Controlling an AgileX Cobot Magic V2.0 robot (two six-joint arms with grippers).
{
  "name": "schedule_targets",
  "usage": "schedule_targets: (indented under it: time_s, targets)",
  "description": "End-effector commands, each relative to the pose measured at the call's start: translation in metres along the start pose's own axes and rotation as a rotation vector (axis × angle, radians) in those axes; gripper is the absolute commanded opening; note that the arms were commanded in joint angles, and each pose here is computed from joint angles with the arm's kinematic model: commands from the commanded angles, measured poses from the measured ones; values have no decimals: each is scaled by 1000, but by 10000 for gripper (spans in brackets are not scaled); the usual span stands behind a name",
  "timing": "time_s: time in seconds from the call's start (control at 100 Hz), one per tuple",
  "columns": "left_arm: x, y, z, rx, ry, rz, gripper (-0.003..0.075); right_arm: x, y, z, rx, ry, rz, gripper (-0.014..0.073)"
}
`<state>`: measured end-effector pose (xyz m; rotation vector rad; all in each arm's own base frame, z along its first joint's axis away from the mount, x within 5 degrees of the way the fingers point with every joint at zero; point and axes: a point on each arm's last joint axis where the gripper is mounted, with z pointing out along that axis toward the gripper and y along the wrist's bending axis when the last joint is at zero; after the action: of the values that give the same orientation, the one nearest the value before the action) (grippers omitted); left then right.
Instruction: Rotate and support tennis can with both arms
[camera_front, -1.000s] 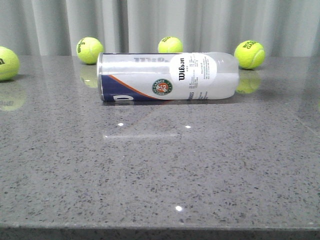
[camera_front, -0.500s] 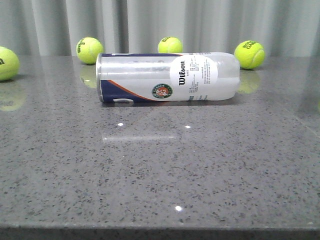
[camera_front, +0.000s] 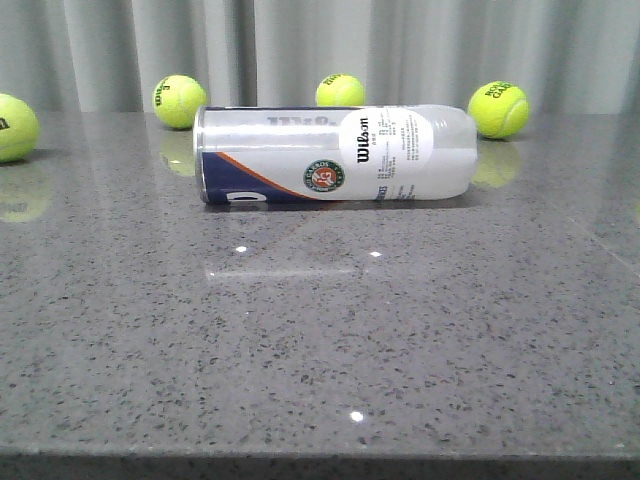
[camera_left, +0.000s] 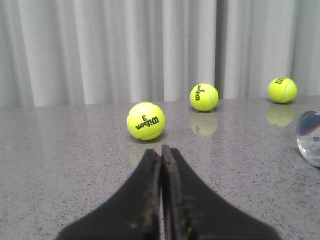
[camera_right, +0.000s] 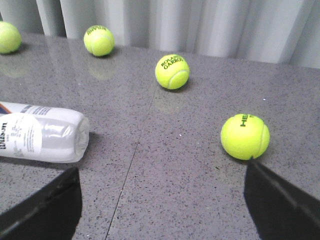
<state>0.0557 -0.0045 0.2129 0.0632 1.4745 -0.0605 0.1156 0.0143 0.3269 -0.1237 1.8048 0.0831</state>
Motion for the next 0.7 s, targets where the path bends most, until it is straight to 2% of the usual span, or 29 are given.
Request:
schedule_targets:
  time_s: [0.0,0.24,0.33,0.43,0.69]
  targets:
    - [5,0,-2,-2,-68,-12,-20,-7,-1,-13,10,-166,21,645]
    - [5,0,-2,-2,-68,-12,-20,-3,-1,-24,12,-216,18,642]
    - [5,0,-2,-2,-68,-12,-20,-2,-1,-24,12,-210,16,588]
    - [5,0,-2,-2,-68,-12,-20,-2,-1,-24,12,-210,16,454]
    - [5,0,-2,-2,-68,-12,-20,-2,-1,-24,12,-209,16,-37]
